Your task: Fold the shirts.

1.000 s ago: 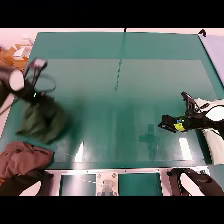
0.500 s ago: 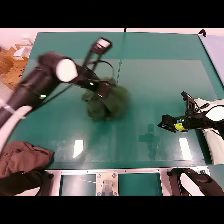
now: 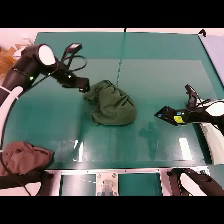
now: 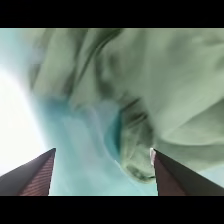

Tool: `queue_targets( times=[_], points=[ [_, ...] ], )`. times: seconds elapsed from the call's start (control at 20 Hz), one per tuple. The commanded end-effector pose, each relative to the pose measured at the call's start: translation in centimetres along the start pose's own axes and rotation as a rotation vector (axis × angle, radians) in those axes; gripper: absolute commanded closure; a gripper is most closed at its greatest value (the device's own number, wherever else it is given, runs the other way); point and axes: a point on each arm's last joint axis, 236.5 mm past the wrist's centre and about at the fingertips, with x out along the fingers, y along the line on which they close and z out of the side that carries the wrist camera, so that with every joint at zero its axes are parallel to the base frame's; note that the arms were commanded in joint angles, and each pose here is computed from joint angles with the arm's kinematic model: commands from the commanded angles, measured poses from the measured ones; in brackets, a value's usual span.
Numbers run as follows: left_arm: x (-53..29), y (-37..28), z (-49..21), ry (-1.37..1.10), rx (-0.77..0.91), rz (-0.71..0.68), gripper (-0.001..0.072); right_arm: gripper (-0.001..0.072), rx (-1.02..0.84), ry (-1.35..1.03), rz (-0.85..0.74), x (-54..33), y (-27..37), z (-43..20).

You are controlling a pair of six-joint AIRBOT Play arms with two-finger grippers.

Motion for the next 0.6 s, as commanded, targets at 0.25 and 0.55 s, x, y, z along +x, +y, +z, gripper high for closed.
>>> queue_targets(
  times=[0.25,0.55],
  points=[
    [11.5,5.9,1.1,-0.099,-0.289,-0.064,-0.0013,0.015,-0.045,0.094,0.217,9.4,10.2,-3.5],
    [13.5,4.0,4.0,-0.208,-0.364,-0.211,0.024,0.0151,-0.063,0.114,0.189,14.4,12.2,-3.9]
  ],
)
